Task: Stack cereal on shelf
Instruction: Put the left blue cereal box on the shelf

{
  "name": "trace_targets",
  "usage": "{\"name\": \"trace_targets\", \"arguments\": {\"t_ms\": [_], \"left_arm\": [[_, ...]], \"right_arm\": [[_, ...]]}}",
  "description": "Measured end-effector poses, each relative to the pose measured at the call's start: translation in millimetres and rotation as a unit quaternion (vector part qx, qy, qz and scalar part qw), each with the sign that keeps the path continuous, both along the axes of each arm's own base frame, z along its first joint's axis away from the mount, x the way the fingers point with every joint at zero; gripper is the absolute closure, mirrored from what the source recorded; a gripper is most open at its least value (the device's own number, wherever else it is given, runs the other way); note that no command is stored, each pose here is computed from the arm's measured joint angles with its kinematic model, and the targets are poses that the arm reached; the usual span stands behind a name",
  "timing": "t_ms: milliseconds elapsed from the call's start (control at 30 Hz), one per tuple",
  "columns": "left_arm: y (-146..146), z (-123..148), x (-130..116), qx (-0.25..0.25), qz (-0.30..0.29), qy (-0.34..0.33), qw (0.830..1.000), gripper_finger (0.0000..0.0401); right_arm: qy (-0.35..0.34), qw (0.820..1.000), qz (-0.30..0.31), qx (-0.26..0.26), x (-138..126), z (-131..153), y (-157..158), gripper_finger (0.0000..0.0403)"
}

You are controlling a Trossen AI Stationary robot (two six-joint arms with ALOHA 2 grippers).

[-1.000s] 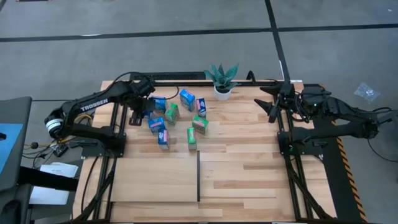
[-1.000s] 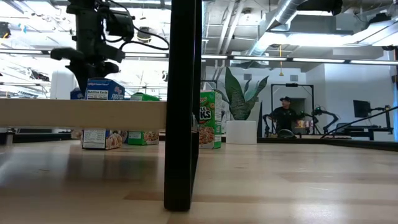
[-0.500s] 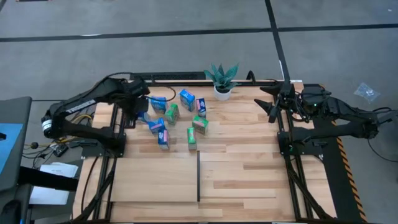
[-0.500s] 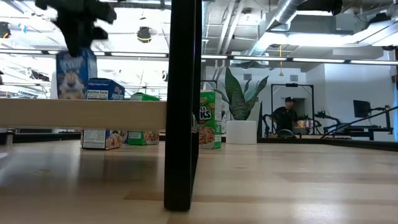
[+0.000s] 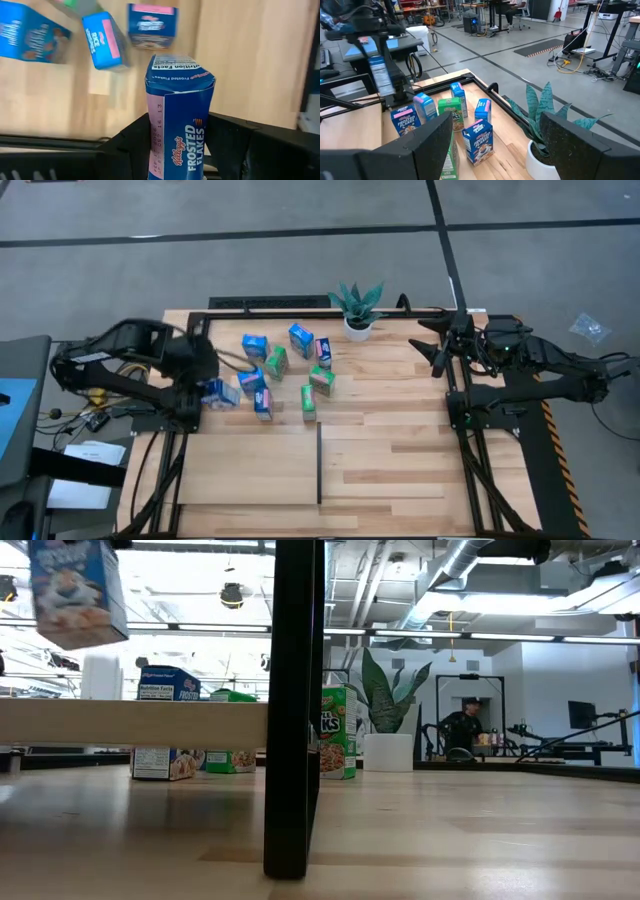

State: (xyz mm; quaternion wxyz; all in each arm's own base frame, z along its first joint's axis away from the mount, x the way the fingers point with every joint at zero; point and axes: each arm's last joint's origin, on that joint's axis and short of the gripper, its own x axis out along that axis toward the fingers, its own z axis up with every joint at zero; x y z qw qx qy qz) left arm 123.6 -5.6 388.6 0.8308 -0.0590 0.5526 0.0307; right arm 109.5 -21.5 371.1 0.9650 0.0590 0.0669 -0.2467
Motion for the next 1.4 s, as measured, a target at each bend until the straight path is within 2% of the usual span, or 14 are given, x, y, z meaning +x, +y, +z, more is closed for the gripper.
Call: {"name": "trace_targets", "arguments": {"t_ms": [200,400,533,667,833,933,1000,1167,1400], "left_arm": [[-40.5,-6.1,26.4,-0.034,-0.045,-0.006,0.998,0.0244],[-96.7,-21.5,51.2,-0.062,-0.09,0.007,0.994,0.0244],[-133.8,-36.6,49.6,-0.056,-0.11,0.05,0.991,0.0244],[-156.6,-47.4,39.1,-0.021,-0.101,0.075,0.992,0.0244],[-169.0,-51.9,19.5,0.03,-0.083,0.081,0.993,0.0244],[-165.0,-49.6,7.0,0.059,-0.073,0.086,0.992,0.0244],[-159.7,-45.2,0.8,0.056,-0.062,0.084,0.993,0.0244],[-159.2,-36.1,-2.4,0.0,-0.061,0.048,0.997,0.0244],[-153.4,-46.0,-4.7,0.045,-0.047,0.066,0.996,0.0244]], "right_arm": [[-0.002,1.0,-0.001,0.004,0.1,0.0,0.0,0.0081],[-0.002,1.0,-0.001,0.004,0.1,0.1,0.0,0.0081],[-0.003,1.0,-0.001,0.005,0.0,0.0,0.0,0.0081],[-0.002,1.0,0.0,0.005,0.1,0.0,0.0,0.0081],[-0.002,1.0,-0.001,0.005,0.1,0.0,0.0,0.0081],[-0.003,1.0,0.0,0.005,0.1,0.0,0.0,0.0081],[-0.002,1.0,-0.001,0.004,0.1,0.0,0.0,0.0081],[-0.003,1.0,-0.001,0.005,0.1,0.0,0.0,0.0081],[-0.006,1.0,-0.002,0.012,0.1,0.0,0.0,0.0081]]}}
